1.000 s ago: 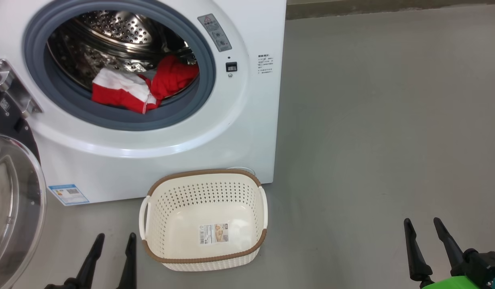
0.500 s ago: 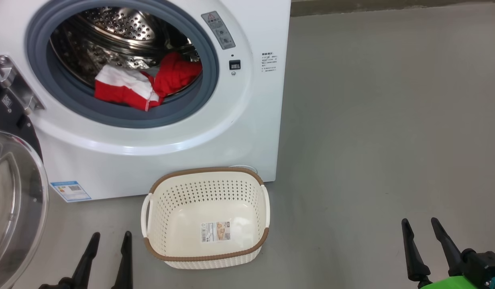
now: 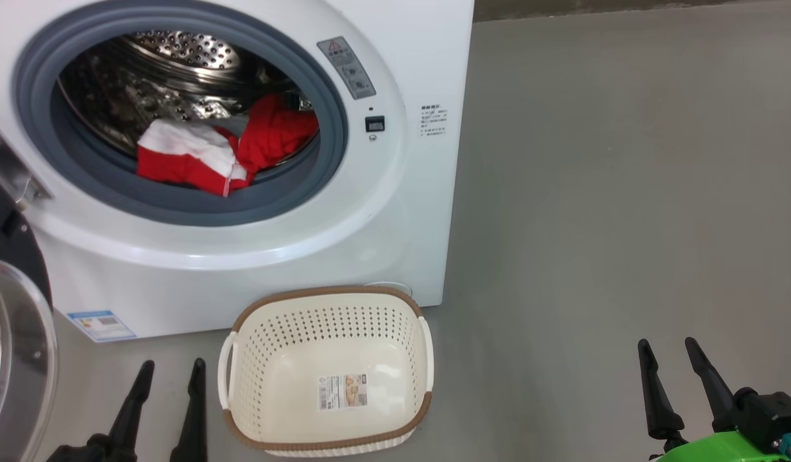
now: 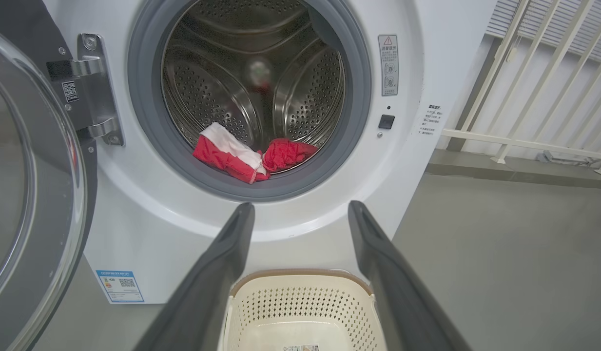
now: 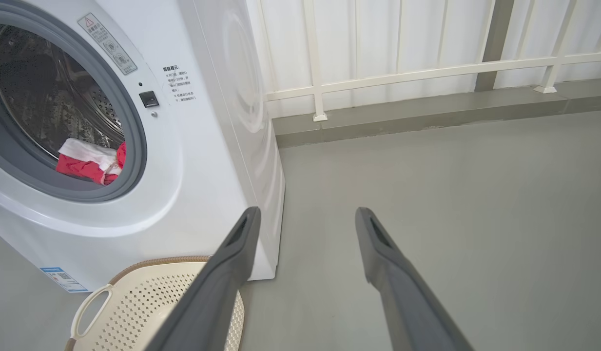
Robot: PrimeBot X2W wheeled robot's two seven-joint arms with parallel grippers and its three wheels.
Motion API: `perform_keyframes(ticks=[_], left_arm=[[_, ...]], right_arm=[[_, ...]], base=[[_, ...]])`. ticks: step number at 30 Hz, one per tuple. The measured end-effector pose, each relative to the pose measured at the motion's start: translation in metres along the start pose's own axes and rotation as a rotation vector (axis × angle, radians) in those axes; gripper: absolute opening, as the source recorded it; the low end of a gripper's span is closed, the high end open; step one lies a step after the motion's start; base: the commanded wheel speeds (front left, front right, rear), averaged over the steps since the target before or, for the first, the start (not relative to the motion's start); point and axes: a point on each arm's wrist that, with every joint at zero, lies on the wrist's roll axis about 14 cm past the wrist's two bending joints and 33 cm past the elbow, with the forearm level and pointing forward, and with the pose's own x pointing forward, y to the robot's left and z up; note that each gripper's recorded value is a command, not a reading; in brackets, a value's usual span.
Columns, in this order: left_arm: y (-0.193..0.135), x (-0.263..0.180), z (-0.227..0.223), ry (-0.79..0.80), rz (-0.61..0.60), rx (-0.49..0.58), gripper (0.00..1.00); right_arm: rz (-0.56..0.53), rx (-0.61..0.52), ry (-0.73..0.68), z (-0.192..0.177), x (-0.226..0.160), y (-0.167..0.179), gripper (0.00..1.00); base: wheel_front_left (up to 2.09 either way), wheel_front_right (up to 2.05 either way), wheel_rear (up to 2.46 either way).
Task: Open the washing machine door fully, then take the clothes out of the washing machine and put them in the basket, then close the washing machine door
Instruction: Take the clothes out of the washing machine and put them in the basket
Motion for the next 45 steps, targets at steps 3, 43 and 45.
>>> perform_keyframes(ticks=[3,43,45], left_arm=[[0.001,0.003,0.002,-0.007,0.003,-0.001,1.00],[-0.023,0.148,-0.031,0.071,-0.097,0.075,1.00],[-0.025,0.168,-0.032,0.072,-0.115,0.089,1.00]], right_arm=[[0.000,0.000,0.004,-0.001,0.000,0.000,1.00],[0.001,0.022,0.070,-0.026,0.048,0.005,1.00],[-0.009,0.024,0.078,-0.030,0.052,0.002,1.00]], base=[[1.19,-1.19,0.00],[0.17,-0.17,0.00],[0.00,0.00,0.00]])
